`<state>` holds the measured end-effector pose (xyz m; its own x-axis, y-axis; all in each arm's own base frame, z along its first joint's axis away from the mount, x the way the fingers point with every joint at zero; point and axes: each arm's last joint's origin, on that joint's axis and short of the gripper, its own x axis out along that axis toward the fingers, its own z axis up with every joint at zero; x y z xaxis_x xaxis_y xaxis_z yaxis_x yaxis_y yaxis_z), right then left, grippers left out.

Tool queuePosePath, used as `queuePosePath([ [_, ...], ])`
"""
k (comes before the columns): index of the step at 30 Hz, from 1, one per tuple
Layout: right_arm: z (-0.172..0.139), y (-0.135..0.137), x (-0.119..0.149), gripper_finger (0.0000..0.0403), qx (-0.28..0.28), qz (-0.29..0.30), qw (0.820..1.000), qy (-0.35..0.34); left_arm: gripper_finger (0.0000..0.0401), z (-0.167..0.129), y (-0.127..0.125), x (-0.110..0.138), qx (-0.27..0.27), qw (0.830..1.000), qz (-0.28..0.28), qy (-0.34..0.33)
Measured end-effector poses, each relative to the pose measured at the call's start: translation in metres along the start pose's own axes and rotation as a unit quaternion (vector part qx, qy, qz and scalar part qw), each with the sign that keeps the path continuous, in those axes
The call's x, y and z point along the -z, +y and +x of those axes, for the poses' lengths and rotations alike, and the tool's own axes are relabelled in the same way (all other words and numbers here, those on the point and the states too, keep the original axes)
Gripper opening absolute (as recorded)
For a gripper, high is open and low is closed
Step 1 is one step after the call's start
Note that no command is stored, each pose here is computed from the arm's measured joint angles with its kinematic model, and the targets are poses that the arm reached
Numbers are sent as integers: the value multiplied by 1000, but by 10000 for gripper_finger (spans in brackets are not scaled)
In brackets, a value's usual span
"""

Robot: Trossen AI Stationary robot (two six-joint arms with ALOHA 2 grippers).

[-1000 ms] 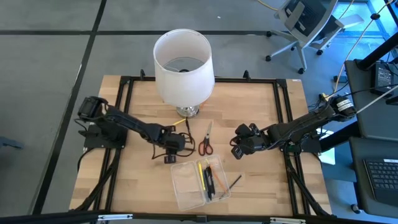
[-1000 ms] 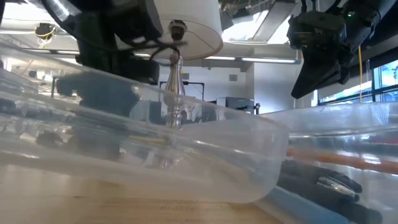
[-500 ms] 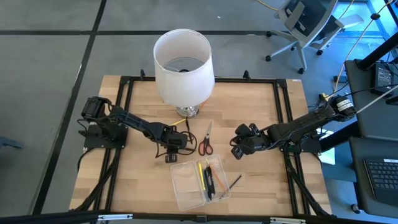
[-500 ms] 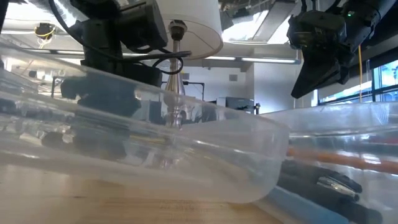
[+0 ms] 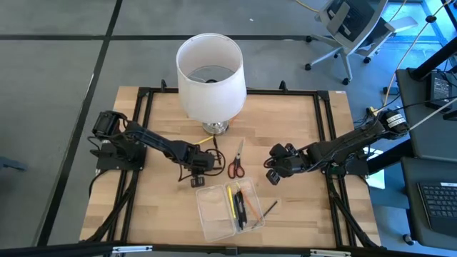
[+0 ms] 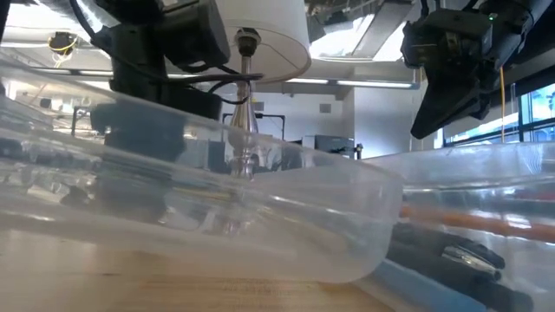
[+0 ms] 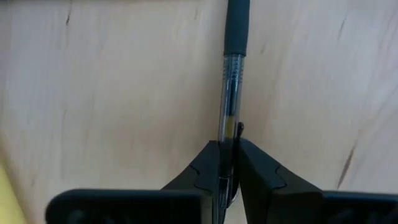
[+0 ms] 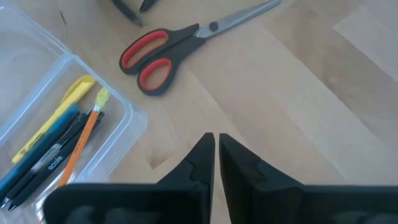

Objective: Pick & place school supplies into a supply box
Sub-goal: Put the black white pen into the transparent supply box

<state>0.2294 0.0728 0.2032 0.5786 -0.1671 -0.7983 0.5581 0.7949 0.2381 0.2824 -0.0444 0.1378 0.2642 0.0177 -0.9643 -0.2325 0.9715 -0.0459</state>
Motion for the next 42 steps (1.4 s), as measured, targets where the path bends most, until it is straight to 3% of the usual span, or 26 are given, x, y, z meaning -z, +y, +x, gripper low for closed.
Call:
queuePosePath([
  [6,0,2,-1,27,-8,9,1000,-6,25,-23,2,3,-2,1000,-19,-24],
  [16,-1,14,-11,27,-71,49,995,-49,21,-62,-7,5,20,994,-4,-104],
  [20,-4,22,-18,27,-119,98,985,-74,21,-71,-19,5,43,988,26,-144],
  [24,-6,29,-25,27,-199,120,971,-51,21,-76,-34,3,63,977,73,-192],
  [27,-8,33,-30,27,-260,119,958,-25,21,-80,-44,1,54,964,113,-233],
  [33,-13,38,-37,35,-293,129,946,-58,21,-90,-62,-2,29,929,182,-322],
  [37,-13,39,-39,57,-296,138,943,-69,22,-98,-72,-4,6,897,239,-372],
  [42,-14,40,-39,102,-309,196,930,-41,22,-102,-81,0,-56,852,347,-389],
])
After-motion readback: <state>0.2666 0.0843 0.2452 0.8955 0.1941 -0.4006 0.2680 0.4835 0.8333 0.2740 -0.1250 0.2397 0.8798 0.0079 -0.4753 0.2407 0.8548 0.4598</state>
